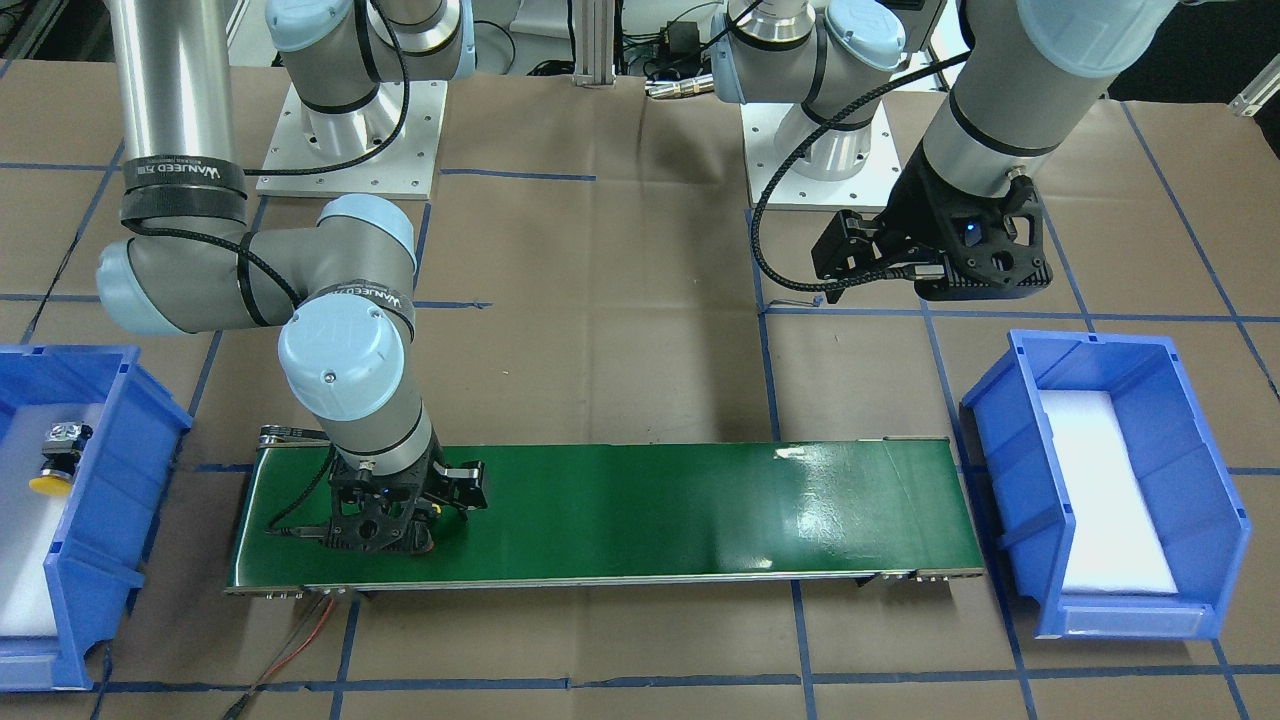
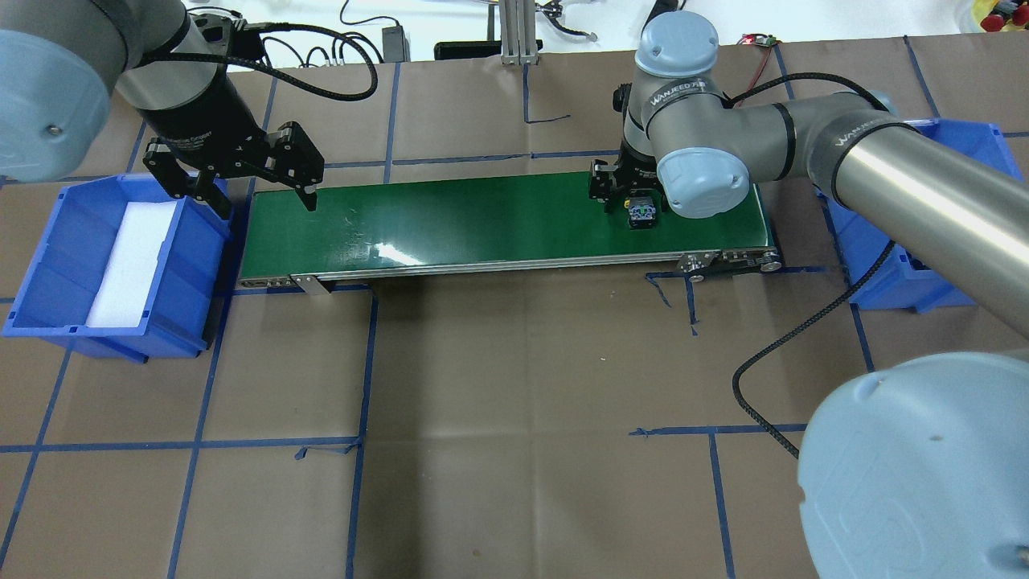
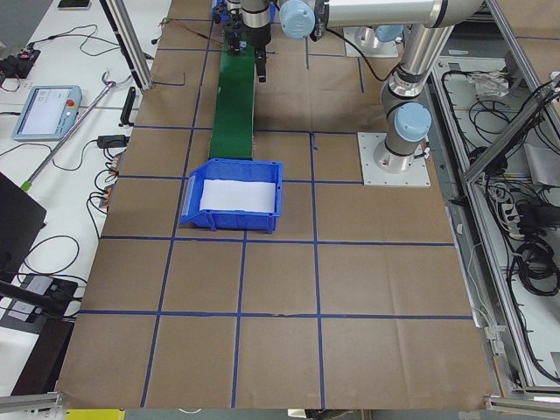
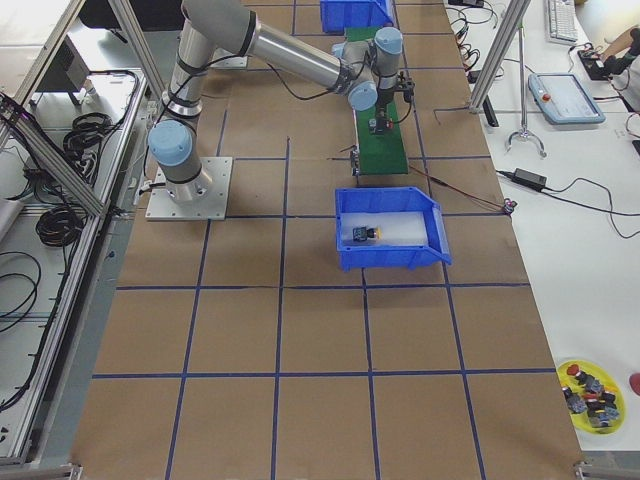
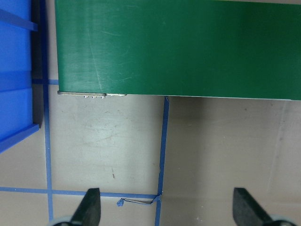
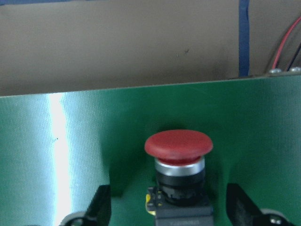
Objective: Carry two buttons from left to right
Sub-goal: 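Lower the right gripper and grasp the red button, then carry the red button into the blue bin with the right gripper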
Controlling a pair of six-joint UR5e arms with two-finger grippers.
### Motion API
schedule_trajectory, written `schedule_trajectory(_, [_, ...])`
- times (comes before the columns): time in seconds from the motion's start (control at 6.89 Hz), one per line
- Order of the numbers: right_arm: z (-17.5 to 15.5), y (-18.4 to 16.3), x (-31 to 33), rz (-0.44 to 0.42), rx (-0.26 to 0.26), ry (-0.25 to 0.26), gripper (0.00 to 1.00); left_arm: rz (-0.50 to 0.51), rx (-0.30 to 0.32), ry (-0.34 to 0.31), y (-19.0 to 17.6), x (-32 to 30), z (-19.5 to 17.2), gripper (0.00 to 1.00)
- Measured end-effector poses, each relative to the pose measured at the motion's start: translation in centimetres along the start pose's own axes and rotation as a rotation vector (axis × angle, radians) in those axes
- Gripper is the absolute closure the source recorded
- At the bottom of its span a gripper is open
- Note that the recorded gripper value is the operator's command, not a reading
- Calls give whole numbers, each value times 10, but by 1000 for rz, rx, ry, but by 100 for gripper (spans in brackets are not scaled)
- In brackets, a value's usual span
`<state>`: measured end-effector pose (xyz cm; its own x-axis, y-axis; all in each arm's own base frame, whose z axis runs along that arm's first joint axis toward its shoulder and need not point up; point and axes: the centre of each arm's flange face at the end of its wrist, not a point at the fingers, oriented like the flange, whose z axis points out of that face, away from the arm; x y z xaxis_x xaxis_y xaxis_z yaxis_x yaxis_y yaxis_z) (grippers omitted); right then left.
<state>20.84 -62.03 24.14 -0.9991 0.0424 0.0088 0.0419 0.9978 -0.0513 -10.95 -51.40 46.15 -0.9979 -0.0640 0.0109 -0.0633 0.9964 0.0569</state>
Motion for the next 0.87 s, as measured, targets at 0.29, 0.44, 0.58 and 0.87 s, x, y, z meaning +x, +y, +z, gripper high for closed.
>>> schedule_trajectory(0.29, [-4, 1, 7, 2, -7, 6, 96, 0, -1, 0, 0, 0, 1, 0])
schedule_trajectory(0.44, [-10, 0, 11, 6, -9, 8, 96, -1, -1, 0, 0, 0, 1, 0])
schedule_trajectory(0.58, [-25, -3, 22, 19, -6, 10, 96, -2, 0, 0, 0, 0, 0, 0])
schedule_trajectory(0.87, [-98, -14, 89, 36, 19, 10, 96, -3, 1, 0, 0, 0, 0, 0])
